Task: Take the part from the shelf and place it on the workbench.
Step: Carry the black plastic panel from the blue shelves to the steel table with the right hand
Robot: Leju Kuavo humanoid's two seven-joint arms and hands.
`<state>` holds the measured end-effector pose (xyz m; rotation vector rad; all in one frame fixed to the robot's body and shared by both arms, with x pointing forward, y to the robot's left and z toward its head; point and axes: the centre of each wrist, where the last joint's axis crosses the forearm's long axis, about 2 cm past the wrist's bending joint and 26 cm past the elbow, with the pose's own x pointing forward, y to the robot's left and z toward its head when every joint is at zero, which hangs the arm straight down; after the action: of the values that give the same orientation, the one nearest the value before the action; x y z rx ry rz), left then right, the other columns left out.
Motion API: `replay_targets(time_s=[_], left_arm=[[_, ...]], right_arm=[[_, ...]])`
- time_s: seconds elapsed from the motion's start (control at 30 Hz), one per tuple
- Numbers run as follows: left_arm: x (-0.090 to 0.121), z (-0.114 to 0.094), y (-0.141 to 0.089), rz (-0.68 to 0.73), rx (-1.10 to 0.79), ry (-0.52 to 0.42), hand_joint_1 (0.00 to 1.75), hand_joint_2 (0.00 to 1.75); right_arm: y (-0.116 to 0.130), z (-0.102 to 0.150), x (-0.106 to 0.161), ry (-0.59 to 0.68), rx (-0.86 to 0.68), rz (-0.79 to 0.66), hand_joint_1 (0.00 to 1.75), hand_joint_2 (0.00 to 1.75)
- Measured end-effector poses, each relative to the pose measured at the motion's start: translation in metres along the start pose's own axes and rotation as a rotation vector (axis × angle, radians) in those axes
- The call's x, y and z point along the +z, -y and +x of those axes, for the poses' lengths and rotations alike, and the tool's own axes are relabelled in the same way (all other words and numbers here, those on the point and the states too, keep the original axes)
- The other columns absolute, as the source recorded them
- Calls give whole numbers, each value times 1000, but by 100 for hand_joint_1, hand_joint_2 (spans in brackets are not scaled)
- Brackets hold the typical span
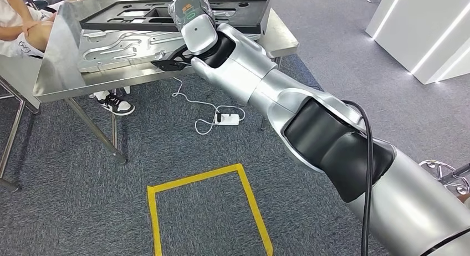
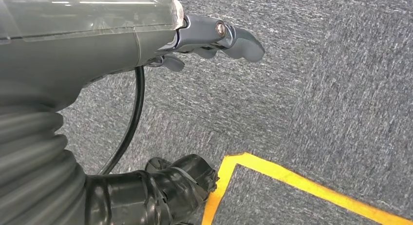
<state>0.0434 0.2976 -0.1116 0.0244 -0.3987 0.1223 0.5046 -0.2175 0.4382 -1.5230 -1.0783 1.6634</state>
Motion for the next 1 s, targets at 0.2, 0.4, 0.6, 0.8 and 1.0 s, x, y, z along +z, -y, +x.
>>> replay_targets(time_s=[0.2,0.4,0.6,0.8,1.0], left_arm=[[0,0,0,4,9,-1,0,175],[0,0,-1,11,11,-8,0,175],[0,0,-1,16,10,-18,0,175],[0,1,2,17,17,-19,0,175],[0,0,1,21,21,-21,0,175]], right_arm=[[-1,0,0,-3,3,2,175,175],[-1,0,0,-4,4,2,175,175],[-1,0,0,-4,3,1,175,175],[0,-3,0,-10,5,-1,175,175],[-7,-1,-1,-8,3,14,175,175]])
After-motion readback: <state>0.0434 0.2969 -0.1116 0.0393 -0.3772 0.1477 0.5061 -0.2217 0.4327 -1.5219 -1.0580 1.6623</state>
